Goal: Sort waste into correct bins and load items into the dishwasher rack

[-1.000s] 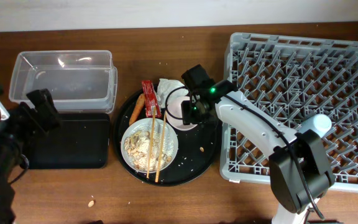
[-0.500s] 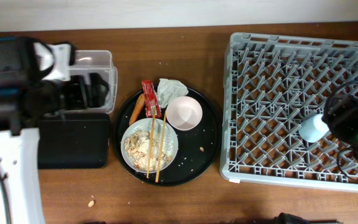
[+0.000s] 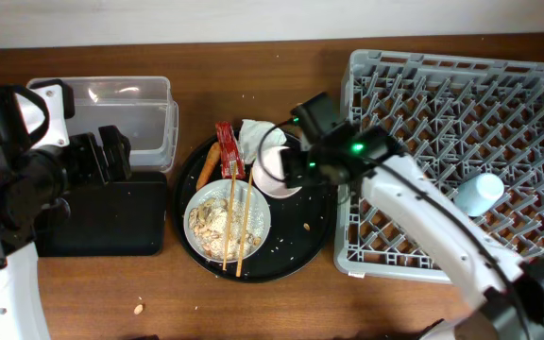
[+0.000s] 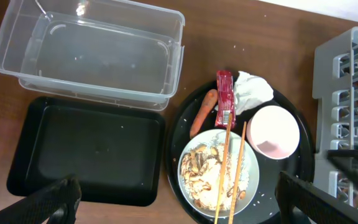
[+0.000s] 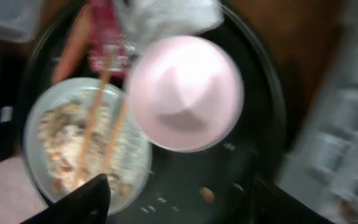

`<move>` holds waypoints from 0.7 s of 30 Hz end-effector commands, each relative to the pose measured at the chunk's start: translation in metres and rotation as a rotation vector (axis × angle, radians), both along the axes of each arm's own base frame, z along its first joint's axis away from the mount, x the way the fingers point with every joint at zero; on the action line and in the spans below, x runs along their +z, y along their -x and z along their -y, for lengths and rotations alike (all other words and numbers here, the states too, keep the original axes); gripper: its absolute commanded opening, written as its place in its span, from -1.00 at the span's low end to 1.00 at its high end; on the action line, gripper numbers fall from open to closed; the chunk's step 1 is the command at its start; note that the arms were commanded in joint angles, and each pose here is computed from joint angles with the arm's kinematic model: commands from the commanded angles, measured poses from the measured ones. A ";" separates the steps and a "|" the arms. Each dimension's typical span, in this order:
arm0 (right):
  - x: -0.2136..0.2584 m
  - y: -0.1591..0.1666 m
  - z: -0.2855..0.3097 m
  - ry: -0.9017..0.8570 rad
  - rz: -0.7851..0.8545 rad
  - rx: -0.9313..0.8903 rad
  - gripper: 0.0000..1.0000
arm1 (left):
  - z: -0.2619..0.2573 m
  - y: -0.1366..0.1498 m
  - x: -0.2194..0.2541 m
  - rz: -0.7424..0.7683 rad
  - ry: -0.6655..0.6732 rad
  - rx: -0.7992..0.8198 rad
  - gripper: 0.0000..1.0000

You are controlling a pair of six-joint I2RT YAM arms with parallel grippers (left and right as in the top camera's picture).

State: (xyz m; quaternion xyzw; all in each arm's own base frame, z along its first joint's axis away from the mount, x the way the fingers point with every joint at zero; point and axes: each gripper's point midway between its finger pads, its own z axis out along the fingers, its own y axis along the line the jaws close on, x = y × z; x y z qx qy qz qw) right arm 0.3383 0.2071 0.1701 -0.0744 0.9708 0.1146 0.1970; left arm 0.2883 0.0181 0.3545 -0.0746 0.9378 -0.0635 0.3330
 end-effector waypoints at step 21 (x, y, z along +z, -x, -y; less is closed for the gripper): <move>-0.010 -0.033 0.050 0.018 -0.079 -0.182 0.16 | 0.039 -0.017 -0.008 -0.010 0.019 -0.213 0.99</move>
